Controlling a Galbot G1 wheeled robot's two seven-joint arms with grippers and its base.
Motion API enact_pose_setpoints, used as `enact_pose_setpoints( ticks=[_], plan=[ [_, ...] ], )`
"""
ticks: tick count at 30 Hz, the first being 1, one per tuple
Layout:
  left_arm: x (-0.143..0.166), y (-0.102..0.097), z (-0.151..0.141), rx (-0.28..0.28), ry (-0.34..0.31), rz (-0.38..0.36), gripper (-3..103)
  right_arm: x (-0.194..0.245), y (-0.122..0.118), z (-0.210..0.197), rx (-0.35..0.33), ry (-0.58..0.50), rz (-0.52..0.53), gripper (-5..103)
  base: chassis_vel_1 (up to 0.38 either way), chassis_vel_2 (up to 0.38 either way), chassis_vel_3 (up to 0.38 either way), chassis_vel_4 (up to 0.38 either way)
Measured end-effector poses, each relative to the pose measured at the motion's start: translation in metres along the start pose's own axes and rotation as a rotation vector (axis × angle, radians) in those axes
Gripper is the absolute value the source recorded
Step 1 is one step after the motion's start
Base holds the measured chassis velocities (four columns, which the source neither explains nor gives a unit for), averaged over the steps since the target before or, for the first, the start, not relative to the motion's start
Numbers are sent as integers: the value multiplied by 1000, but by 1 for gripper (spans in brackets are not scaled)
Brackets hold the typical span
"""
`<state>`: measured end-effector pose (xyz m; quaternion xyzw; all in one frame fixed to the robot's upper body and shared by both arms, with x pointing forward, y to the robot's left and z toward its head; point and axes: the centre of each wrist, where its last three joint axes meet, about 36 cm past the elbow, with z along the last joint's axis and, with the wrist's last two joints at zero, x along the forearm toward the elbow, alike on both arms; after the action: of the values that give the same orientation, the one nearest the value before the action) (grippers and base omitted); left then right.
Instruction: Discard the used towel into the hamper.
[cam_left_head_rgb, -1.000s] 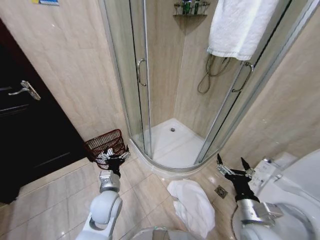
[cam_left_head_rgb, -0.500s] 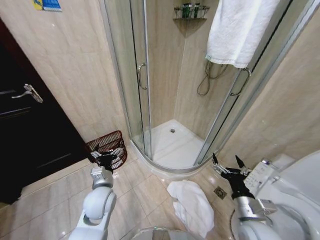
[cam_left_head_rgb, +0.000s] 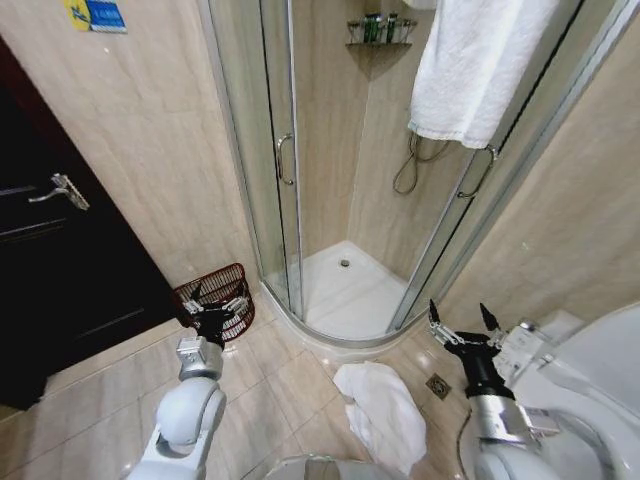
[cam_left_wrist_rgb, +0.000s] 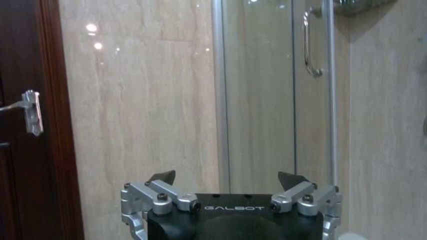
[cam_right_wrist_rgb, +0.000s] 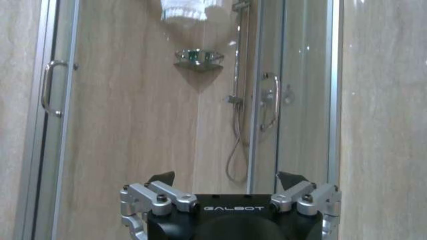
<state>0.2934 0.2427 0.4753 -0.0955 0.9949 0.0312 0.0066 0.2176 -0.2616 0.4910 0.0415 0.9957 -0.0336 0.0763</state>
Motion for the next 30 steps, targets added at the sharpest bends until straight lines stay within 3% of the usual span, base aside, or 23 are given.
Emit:
enact_pose_setpoints(
  ticks=[6, 11, 30],
  plan=[
    [4, 1, -8, 18, -8, -16, 100, -6, 5, -18, -8, 2, -21, 100, 0, 0, 0, 0],
    [16, 0, -3, 11, 10, -17, 100, -4, 5, -18, -6, 3, -47, 100, 0, 0, 0, 0],
    [22, -1, -15, 27, -32, -3, 100, -6, 2, -21, -22, 24, -39, 100, 0, 0, 0, 0]
  ],
)
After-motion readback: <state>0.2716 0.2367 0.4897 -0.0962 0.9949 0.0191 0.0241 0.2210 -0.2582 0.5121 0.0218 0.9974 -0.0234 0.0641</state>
